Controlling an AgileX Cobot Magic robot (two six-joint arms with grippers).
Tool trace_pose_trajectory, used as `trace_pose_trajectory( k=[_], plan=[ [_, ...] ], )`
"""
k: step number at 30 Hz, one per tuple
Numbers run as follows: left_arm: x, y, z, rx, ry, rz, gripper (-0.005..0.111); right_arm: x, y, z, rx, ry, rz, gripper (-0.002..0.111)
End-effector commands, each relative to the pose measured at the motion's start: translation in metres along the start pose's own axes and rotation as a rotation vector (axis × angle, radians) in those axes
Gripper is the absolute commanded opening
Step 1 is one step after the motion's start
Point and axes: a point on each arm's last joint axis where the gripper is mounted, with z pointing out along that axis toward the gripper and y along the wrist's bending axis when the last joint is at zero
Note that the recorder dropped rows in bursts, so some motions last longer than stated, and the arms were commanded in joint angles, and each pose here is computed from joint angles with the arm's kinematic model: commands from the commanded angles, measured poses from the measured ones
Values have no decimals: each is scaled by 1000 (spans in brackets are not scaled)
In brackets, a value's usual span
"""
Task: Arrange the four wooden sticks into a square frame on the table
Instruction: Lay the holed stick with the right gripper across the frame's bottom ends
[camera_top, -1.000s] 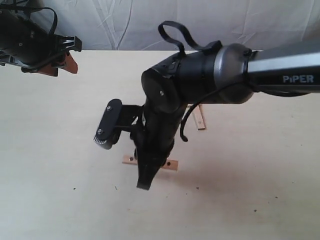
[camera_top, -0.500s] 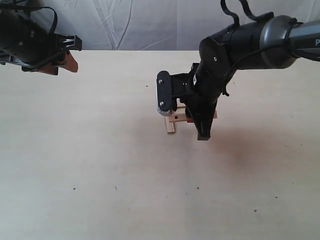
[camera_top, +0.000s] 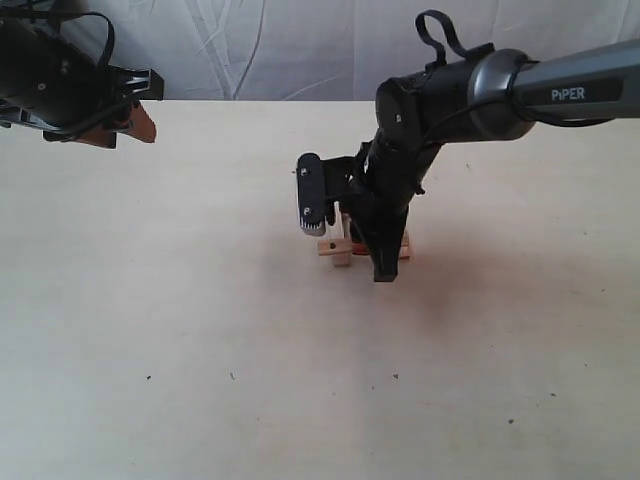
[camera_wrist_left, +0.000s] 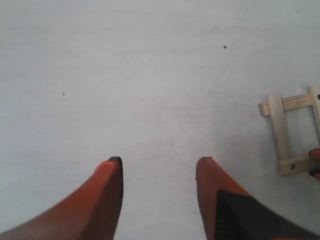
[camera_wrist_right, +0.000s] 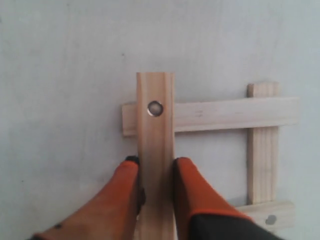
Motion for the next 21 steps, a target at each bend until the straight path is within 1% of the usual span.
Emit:
trace_pose_trajectory(
  k=[1,7,15,16,17,19,21],
  plan=[
    [0,-1,-3,10,-17,-4,46,3,0,6,-26,10,0,-1],
    [-1,-1,-3,10,-23,-5,46,3,0,6,-25,7,4,-1],
    [-1,-1,-3,9,-26,-5,46,1,-1,6,-20,-10,77,0],
    [-1,-1,-3,9,-26,-5,46,1,-1,6,-20,-10,77,3],
    [-1,-1,-3,9,-26,-5,46,1,0,6,-22,-11,79,9],
    [-1,-1,-3,9,-26,-5,46,1,0,6,-24,-10,79,24],
    [-1,-1,-3,9,-26,-5,46,1,0,5,-24,-10,79,44]
  ],
)
